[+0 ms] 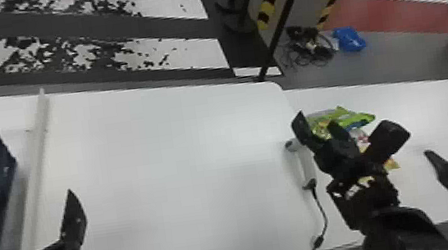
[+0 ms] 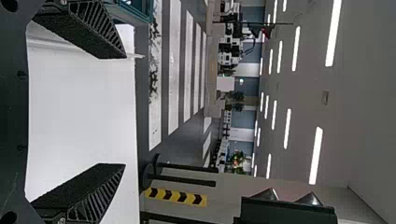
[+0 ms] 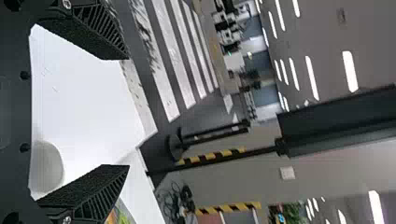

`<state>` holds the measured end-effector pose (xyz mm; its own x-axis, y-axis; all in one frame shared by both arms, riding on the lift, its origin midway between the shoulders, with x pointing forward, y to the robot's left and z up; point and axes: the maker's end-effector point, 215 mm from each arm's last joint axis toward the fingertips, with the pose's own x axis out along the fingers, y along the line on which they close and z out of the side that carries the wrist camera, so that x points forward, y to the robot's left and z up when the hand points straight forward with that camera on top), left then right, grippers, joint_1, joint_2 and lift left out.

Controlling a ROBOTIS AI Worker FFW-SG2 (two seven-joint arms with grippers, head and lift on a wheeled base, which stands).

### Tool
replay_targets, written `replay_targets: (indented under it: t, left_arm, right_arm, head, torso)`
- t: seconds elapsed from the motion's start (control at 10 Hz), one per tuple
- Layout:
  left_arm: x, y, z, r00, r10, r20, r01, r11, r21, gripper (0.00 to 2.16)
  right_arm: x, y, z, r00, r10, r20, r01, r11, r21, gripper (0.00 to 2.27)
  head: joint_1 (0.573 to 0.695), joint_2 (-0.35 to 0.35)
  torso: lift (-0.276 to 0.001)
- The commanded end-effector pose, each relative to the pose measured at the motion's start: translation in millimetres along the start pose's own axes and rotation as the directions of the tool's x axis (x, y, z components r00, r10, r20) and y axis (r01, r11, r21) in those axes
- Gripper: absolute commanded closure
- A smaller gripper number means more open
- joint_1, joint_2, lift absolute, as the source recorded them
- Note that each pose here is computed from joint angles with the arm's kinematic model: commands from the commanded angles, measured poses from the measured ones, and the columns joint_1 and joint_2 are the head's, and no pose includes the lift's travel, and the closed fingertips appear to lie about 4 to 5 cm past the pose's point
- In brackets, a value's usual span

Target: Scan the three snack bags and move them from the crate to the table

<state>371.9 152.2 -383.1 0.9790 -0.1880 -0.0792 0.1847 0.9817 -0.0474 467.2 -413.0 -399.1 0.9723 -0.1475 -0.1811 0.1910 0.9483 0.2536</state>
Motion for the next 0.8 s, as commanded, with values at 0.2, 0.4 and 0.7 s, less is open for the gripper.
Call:
replay_targets:
  t: [0.2,0.4,0.7]
  left_arm:
    - [-1.3,-2.1,3.4,1.000,0.003,0.000,-0.003,1.000,0.012,0.04]
    - [-1.4,10.0,3.5,1.000,0.030,-0.006,-0.030,0.999,0.021,0.03]
    - [-3.7,28.3,9.6,0.998,0.066,0.003,-0.066,0.998,-0.009,0.05]
  right_arm:
    - [-63.4,126.0,-47.7,0.968,0.242,-0.059,-0.249,0.954,-0.169,0.23]
    - [-89.4,153.9,-64.9,0.961,0.274,-0.047,-0.278,0.943,-0.182,0.21]
    - [-112.4,156.7,-67.3,0.960,0.279,-0.016,-0.277,0.945,-0.173,0.17]
  head:
    - [0.695,-0.242]
    - [0.695,-0.172]
    - [0.695,-0.101]
  torso:
    - [-0.062]
    - [-0.062]
    - [-0.062]
